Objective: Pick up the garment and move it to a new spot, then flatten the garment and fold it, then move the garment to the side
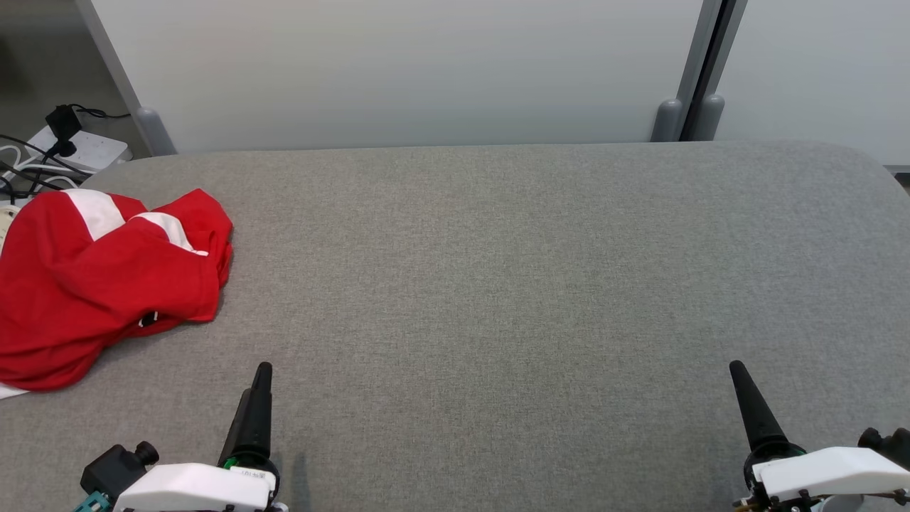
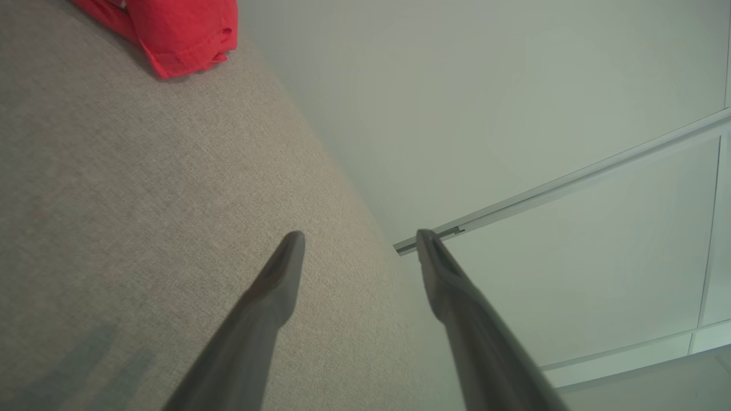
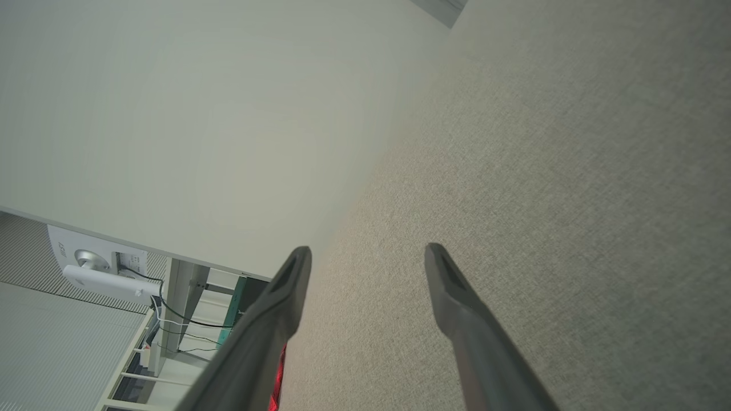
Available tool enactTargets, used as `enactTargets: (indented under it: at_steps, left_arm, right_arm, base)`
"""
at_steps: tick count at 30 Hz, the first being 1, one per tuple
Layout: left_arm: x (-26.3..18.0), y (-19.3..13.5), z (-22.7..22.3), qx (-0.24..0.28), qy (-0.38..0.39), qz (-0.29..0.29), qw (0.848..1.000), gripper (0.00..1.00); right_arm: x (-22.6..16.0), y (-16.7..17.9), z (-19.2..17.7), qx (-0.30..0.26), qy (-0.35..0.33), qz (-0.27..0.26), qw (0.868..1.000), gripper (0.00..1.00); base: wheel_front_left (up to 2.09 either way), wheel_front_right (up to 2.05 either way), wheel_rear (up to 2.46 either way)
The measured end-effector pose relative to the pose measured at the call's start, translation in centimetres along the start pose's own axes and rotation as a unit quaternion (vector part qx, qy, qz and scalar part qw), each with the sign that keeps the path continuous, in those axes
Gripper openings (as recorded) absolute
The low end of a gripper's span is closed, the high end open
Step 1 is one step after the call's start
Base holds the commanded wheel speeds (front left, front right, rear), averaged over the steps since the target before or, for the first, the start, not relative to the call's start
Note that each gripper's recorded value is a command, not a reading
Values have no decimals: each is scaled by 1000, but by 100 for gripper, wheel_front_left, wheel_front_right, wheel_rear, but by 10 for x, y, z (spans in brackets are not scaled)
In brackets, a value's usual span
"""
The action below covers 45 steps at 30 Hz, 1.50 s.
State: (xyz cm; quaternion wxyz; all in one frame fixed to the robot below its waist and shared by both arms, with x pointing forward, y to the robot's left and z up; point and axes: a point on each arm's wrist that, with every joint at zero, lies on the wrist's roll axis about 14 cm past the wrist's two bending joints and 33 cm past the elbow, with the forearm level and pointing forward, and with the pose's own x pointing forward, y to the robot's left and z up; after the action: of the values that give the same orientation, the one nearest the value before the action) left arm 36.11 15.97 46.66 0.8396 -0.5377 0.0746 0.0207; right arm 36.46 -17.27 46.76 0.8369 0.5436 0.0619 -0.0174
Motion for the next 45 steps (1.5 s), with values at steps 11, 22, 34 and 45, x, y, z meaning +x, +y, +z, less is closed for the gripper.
enactTargets:
  at_steps: [11,22,34,45]
  left_arm:
    - [2,-7,-9,113,7,1,994,100]
    - [2,-14,-13,183,4,-5,983,100]
    - [1,-23,-13,247,-11,-19,969,100]
    - [0,-36,-9,304,-32,-38,951,100]
  right_arm:
    - [1,10,-1,-88,-1,17,996,100]
    - [0,19,0,-149,-9,33,988,100]
    - [-2,29,-1,-212,-15,53,976,100]
    - [-4,39,2,-263,-29,71,962,100]
  base:
    - [0,0,0]
    - [0,0,0]
    - [0,0,0]
    - [0,0,0]
